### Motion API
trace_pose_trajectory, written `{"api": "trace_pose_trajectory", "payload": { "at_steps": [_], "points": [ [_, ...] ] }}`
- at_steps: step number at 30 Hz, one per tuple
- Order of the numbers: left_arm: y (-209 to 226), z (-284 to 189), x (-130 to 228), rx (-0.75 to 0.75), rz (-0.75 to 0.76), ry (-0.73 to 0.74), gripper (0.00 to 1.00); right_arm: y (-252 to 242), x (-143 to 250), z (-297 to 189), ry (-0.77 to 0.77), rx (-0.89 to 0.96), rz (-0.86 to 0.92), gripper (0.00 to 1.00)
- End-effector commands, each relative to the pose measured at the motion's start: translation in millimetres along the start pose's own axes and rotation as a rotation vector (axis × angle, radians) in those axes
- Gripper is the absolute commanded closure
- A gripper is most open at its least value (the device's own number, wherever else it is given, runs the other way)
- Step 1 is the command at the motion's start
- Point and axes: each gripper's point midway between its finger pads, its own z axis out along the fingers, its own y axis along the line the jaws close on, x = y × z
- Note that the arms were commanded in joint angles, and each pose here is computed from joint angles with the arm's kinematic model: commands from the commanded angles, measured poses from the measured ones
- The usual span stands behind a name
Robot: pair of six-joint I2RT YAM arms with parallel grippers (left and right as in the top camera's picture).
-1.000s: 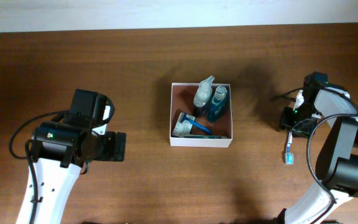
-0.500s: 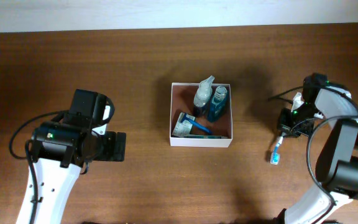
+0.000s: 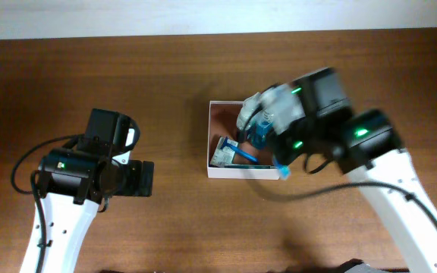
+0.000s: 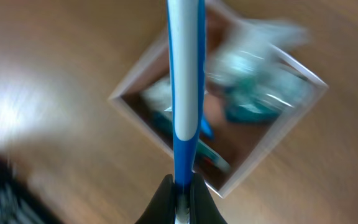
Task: Pack container
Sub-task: 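Lower the toothbrush into the box and release it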
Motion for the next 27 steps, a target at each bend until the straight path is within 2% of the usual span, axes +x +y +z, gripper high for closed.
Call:
{"api": "trace_pose_trajectory", "payload": {
  "at_steps": [1, 4, 7, 15, 20, 21, 22, 25, 27],
  "points": [
    [1, 0, 0, -0.008, -0.01, 0.0, 0.01, 31, 0, 20, 0.052, -0.036, -0.519, 0.96],
    [1, 0, 0, -0.007, -0.01, 0.0, 0.01, 29, 2, 40, 0.113, -0.025, -0.67, 0.96],
    [1, 0, 0, -0.008, -0.01, 0.0, 0.01, 23, 6, 64, 0.168, -0.05, -0.748, 0.96],
    [1, 0, 0, -0.008, -0.01, 0.0, 0.01, -11, 17, 140, 0.296, -0.048, -0.724, 0.96],
    [1, 0, 0, -0.007, -0.01, 0.0, 0.0, -26, 29, 147, 0.383, 0.004, -0.727, 0.95],
    [1, 0, 0, -0.008, -0.01, 0.0, 0.01, -24, 30, 146, 0.387, -0.004, -0.728, 0.42],
    [1, 0, 0, -0.007, -0.01, 0.0, 0.01, -23, 31, 146, 0.392, -0.007, -0.728, 0.01],
    [1, 0, 0, -0.008, -0.01, 0.0, 0.01, -18, 28, 142, 0.383, 0.008, -0.646, 0.01],
    [1, 0, 0, -0.008, -0.01, 0.0, 0.01, -12, 12, 133, 0.328, 0.04, -0.53, 0.01]
  ]
}}
